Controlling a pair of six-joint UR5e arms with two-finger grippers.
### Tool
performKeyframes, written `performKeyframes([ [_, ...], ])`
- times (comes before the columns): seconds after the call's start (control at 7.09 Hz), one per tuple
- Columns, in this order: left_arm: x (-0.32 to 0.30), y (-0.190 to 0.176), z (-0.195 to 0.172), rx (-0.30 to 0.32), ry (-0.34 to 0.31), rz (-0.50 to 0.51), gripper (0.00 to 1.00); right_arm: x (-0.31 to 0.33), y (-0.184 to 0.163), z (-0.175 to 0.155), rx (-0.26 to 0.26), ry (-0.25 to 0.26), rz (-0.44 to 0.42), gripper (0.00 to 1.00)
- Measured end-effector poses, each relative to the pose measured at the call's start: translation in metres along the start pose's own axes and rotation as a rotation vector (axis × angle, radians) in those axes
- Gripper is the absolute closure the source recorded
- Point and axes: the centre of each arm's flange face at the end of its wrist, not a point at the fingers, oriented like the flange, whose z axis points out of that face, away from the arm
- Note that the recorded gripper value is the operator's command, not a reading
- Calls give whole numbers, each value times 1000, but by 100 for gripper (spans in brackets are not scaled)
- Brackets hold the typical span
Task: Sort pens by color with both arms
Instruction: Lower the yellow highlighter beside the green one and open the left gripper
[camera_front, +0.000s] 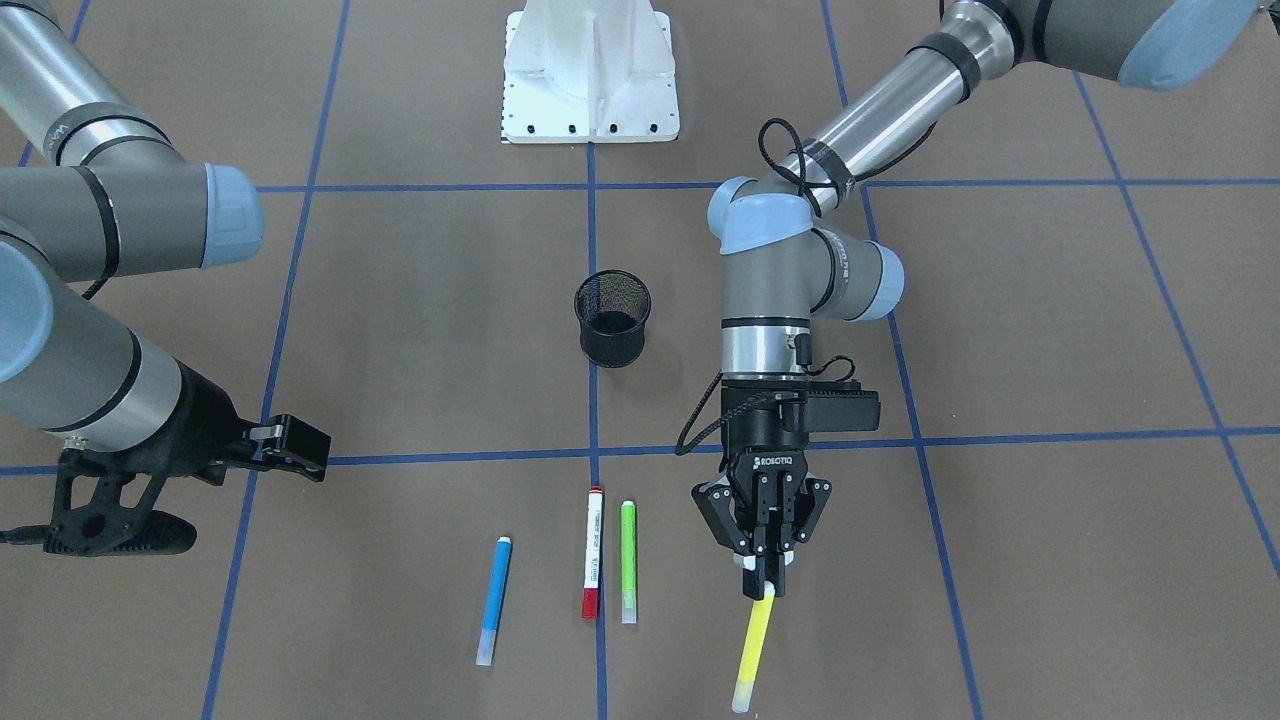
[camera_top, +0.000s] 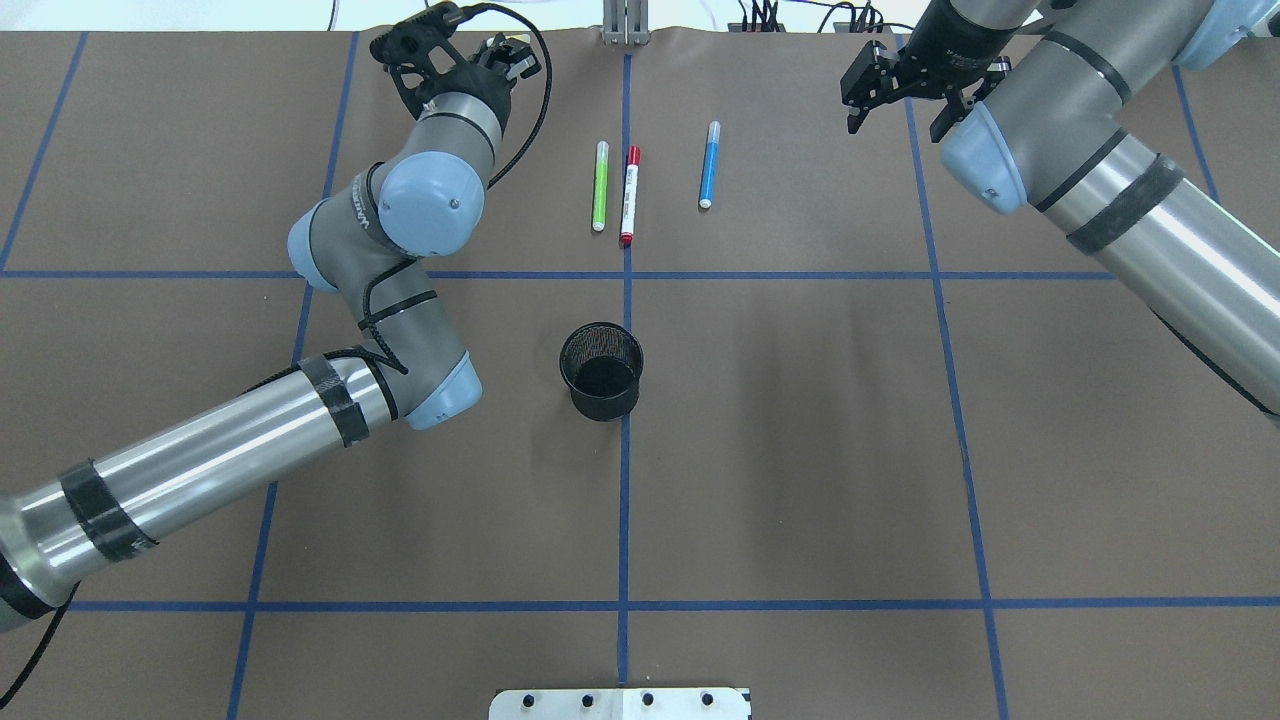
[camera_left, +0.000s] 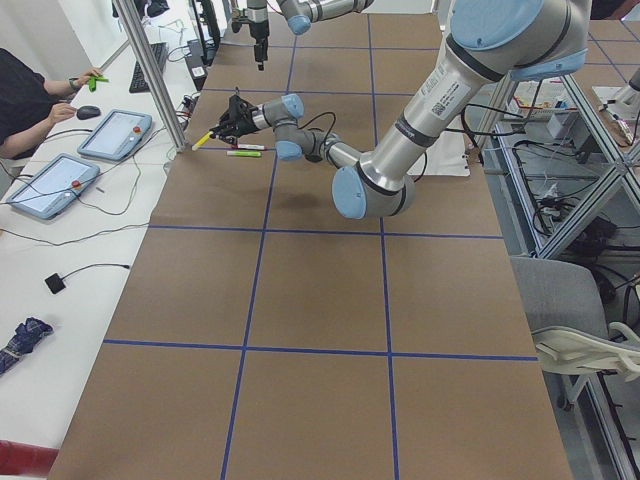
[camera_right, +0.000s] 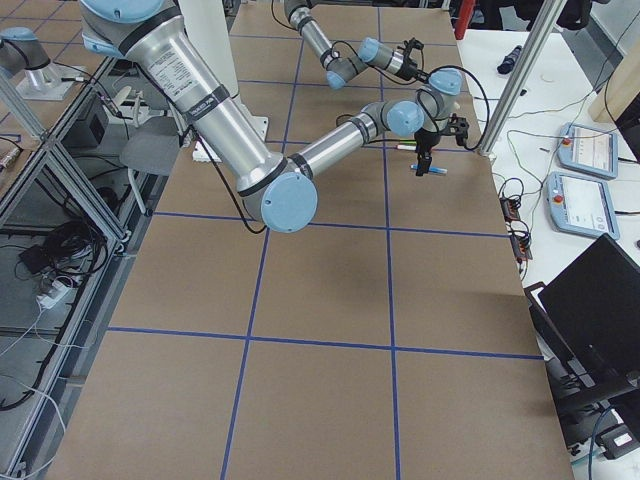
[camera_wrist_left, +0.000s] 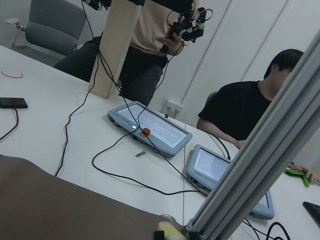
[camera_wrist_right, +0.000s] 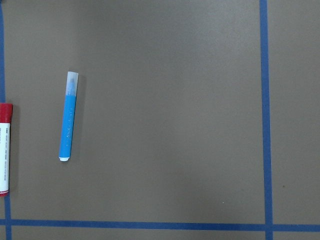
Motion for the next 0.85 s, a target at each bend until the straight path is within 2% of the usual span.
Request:
performKeyframes([
  [0.28, -14, 44, 1, 52, -15, -68, 100, 1, 0, 2, -2, 2, 1, 1],
  [0.56, -2, 77, -11, 54, -7, -113, 100, 3, -1, 3, -4, 4, 1, 1],
  [0.85, 11, 94, -13, 56, -9, -141, 100, 3, -1, 3, -4, 4, 2, 1],
])
